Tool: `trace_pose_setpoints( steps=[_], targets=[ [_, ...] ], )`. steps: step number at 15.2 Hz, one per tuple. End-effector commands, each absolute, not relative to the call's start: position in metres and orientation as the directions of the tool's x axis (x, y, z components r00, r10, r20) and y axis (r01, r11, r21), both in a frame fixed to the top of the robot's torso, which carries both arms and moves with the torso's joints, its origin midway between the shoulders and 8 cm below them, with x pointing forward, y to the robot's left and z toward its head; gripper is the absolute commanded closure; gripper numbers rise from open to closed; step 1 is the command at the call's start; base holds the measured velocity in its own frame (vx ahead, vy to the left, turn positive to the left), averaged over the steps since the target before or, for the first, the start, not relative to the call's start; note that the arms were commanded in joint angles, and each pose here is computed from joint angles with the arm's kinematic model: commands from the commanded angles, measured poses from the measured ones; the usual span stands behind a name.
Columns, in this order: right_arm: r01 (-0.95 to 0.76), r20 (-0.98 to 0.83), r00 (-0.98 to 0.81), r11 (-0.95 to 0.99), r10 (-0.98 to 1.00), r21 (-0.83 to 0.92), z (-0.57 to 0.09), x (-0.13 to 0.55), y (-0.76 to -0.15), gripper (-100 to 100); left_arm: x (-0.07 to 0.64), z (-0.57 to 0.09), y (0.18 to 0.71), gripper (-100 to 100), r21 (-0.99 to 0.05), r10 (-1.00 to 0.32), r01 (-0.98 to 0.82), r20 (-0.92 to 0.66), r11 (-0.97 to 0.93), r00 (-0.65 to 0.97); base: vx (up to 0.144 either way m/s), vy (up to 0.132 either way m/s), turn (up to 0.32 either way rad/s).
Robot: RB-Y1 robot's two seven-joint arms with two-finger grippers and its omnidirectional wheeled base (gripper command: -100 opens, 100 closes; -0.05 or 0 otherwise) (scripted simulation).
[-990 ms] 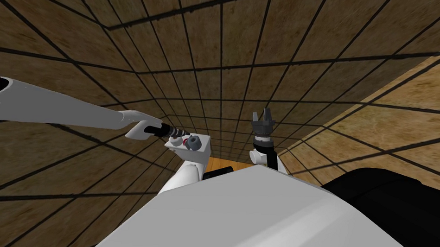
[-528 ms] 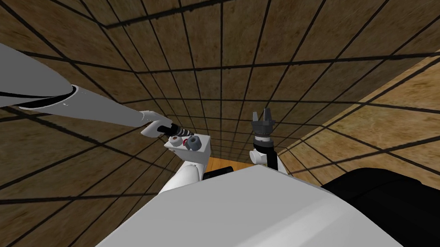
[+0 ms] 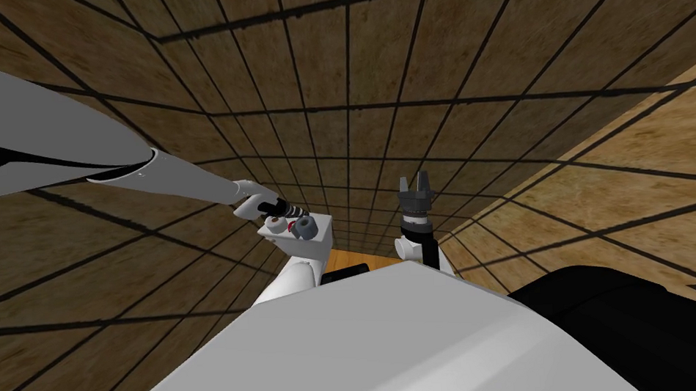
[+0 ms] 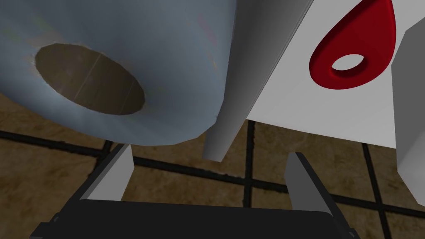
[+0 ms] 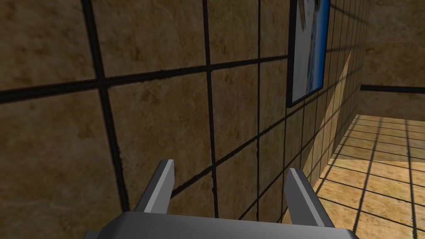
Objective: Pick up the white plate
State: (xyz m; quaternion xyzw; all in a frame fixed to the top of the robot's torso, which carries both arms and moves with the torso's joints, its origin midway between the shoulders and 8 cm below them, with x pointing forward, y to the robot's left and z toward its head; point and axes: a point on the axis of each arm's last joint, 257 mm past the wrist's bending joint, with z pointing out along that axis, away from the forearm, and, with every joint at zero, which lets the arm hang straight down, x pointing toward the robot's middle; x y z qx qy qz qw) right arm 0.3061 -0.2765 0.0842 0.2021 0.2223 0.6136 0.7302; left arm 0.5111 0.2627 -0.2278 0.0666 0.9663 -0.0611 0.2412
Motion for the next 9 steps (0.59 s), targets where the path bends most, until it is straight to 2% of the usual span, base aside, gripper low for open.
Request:
trace_pose_setpoints(
  steps=[1, 9],
  targets=[
    [-0.806, -0.077, 0.148, 0.165, 0.986, 0.568, 0.084, 0.306, -0.277, 0, 0.511, -0.228, 0.263, 100, -0.086, 0.099, 0.158, -0.474, 0.984, -0.875, 0.0, 0.0, 0.0],
    [-0.806, -0.077, 0.148, 0.165, 0.986, 0.568, 0.084, 0.306, -0.277, 0, 0.51, -0.216, 0.263, 100, -0.083, 0.108, 0.167, -0.476, 0.982, -0.873, 0.001, -0.005, 0.024]
  ],
)
